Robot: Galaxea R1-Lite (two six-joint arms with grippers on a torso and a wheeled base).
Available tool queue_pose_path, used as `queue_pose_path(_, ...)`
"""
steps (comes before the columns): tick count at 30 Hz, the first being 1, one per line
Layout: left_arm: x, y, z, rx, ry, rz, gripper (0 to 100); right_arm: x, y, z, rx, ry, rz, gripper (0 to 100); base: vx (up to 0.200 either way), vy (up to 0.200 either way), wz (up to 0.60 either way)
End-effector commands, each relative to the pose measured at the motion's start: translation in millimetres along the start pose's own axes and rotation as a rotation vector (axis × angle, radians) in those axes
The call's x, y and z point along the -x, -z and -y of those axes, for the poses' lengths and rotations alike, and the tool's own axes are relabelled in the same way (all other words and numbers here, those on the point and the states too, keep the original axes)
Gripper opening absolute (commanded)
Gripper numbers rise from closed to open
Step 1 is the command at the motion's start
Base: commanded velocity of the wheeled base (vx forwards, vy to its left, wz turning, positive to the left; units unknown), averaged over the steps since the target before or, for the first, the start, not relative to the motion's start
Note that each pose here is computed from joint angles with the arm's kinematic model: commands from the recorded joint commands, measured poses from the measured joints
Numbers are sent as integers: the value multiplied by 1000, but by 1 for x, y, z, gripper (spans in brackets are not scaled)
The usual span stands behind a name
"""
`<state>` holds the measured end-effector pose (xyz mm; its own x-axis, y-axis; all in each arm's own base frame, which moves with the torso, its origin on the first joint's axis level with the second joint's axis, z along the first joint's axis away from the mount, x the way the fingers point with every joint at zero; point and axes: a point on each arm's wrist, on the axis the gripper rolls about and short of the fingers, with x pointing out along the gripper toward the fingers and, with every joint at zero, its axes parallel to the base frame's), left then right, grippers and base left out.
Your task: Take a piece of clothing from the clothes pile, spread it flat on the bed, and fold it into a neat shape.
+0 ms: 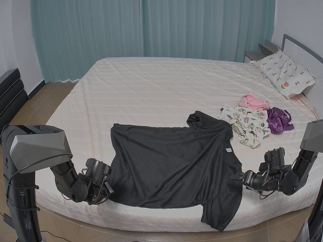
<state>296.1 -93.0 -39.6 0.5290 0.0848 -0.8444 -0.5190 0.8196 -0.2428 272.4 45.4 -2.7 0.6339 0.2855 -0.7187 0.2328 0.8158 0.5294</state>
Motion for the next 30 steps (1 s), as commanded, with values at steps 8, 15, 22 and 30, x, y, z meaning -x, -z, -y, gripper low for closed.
queue_pose_path(8, 27, 16, -47, -59, -110, -72, 0, -9, 26, 13, 135, 58, -115, 100, 0, 0, 0)
queue_pose_path(15, 23, 12, -56, -37, -135, -80, 0, -17, 31, 11, 192, 54, -141, 100, 0, 0, 0)
queue_pose_path(22, 18, 12, -56, -38, -135, -91, 0, -38, 26, -2, 233, 46, -128, 100, 0, 0, 0)
queue_pose_path(30, 18, 13, -56, -37, -120, -111, 0, -47, 21, 3, 287, 131, -117, 100, 0, 0, 0)
